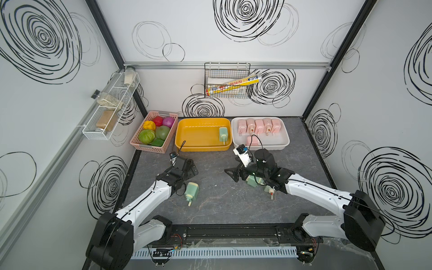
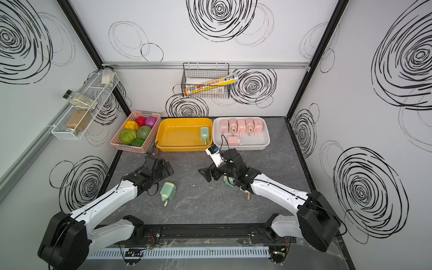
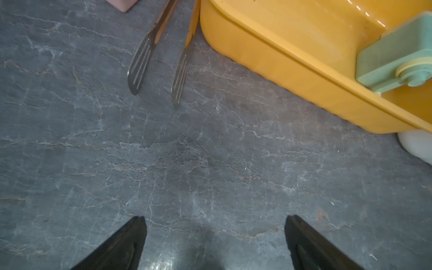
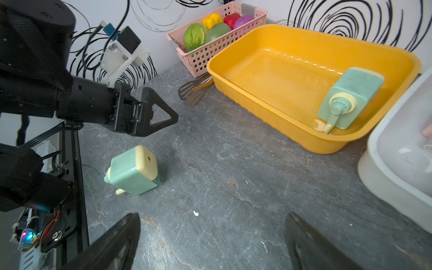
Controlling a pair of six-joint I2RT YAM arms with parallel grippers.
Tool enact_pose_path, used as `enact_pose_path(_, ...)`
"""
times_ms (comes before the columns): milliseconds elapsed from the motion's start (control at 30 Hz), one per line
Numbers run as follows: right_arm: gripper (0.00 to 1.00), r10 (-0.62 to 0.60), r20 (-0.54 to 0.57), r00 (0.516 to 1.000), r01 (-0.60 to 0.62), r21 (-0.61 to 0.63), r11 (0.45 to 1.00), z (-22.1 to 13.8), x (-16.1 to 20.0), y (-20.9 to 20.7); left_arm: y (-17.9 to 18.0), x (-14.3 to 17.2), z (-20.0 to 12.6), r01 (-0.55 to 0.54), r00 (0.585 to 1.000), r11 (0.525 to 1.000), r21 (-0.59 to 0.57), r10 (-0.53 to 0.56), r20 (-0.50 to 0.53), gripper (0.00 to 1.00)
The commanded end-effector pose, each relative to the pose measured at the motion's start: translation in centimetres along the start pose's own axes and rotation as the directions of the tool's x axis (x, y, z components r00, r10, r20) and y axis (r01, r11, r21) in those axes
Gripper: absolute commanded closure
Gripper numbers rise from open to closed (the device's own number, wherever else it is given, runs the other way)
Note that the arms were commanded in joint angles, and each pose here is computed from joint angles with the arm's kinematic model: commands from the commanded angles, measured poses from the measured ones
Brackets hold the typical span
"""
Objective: Place the pencil sharpeners by color into the storage box
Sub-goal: Pick up the pencil sharpener from the center of the board.
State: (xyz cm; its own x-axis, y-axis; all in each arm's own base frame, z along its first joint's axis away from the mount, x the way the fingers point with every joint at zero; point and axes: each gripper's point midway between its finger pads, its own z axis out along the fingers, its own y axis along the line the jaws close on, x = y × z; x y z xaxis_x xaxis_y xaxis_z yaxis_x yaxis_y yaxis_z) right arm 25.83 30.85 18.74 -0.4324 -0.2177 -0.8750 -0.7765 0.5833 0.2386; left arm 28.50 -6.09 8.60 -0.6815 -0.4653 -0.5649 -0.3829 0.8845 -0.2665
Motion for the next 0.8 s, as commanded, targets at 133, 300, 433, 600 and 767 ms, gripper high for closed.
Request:
enact_pose_path(133, 0.00, -0.002, 0.059, 0.998, 0.001, 0.019, 1.000, 0.1, -1.3, -0.2, -0.5, 1.5, -0.2, 0.041, 0.998, 0.997, 0.069, -0.038, -0.050, 0.01)
enact_pose_path(300, 0.00, 0.005, 0.054, 0.999, -0.007, 0.050, 0.999, 0.5, -1.3, -0.9, -0.8, 2.4, -0.6, 0.057, 0.996, 0.995, 0.088, -0.050, -0.080, 0.01)
enact_pose_path(433, 0.00, 0.007, 0.062, 0.998, -0.012, 0.080, 0.997, 0.5, -1.5, -1.4, -0.8, 3.7, -0.8, 0.091, 0.991, 0.991, 0.096, -0.081, -0.102, 0.01)
enact_pose_path(600, 0.00, 0.011, 0.058, 0.998, -0.016, 0.093, 0.996, 0.8, -1.5, -1.7, -0.6, 4.8, -1.2, 0.146, 0.984, 0.985, 0.092, -0.135, -0.118, 0.01)
enact_pose_path(767, 0.00, 0.018, 0.048, 0.999, -0.022, 0.087, 0.996, 1.1, -1.3, -1.6, -0.3, 5.7, -1.6, 0.181, 0.978, 0.981, 0.067, -0.172, -0.118, 0.01)
